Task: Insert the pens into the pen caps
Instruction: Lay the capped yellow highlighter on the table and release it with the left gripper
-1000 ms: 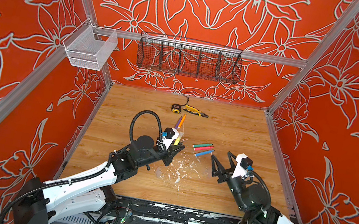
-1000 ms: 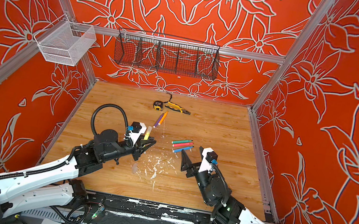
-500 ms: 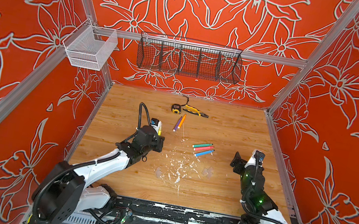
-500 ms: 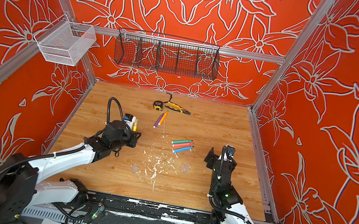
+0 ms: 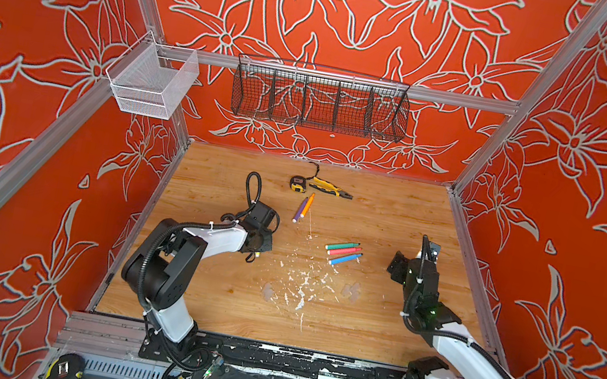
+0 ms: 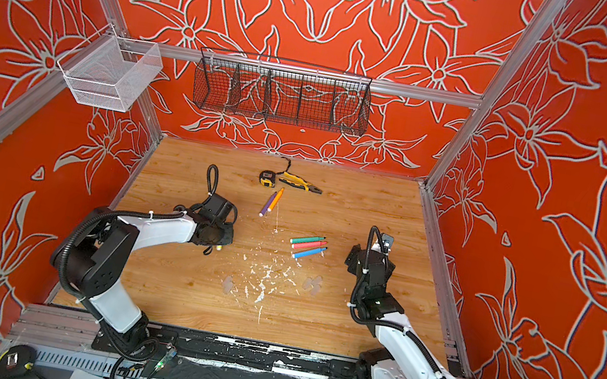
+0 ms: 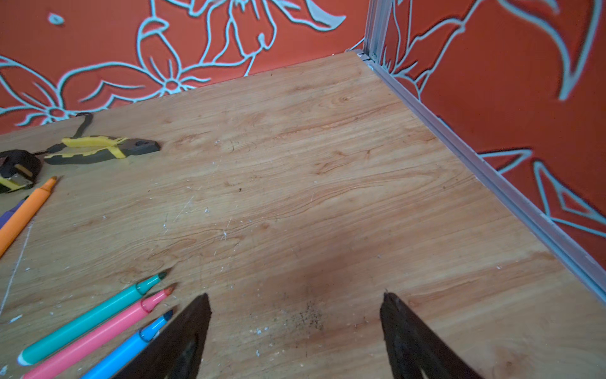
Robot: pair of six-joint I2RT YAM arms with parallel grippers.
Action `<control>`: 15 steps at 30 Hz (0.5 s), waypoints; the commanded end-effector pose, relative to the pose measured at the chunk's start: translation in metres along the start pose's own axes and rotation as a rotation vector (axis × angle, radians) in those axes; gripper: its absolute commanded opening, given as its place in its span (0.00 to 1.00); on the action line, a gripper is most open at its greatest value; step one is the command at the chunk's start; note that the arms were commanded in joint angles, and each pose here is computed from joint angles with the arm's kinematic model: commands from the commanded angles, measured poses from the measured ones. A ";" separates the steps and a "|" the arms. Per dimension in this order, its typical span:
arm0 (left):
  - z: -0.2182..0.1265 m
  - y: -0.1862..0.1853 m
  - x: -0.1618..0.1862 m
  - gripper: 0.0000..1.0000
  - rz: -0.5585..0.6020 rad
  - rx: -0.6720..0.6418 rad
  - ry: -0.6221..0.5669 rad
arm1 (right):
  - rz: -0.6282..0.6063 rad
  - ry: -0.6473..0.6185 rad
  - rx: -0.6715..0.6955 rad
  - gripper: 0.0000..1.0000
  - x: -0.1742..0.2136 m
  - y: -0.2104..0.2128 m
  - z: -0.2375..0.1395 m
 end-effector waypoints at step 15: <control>0.046 -0.026 -0.057 0.04 -0.045 -0.080 0.145 | 0.078 -0.110 -0.101 0.84 -0.003 -0.004 -0.023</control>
Point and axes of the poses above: each gripper's point midway between its finger pads, its own z axis out along the fingers, its own y axis along the line the jaws close on, x = y × z, the point moved 5 cm from there along -z, back along the fingers, and after that the axes turned 6 degrees about -z, right-handed, at the moved point
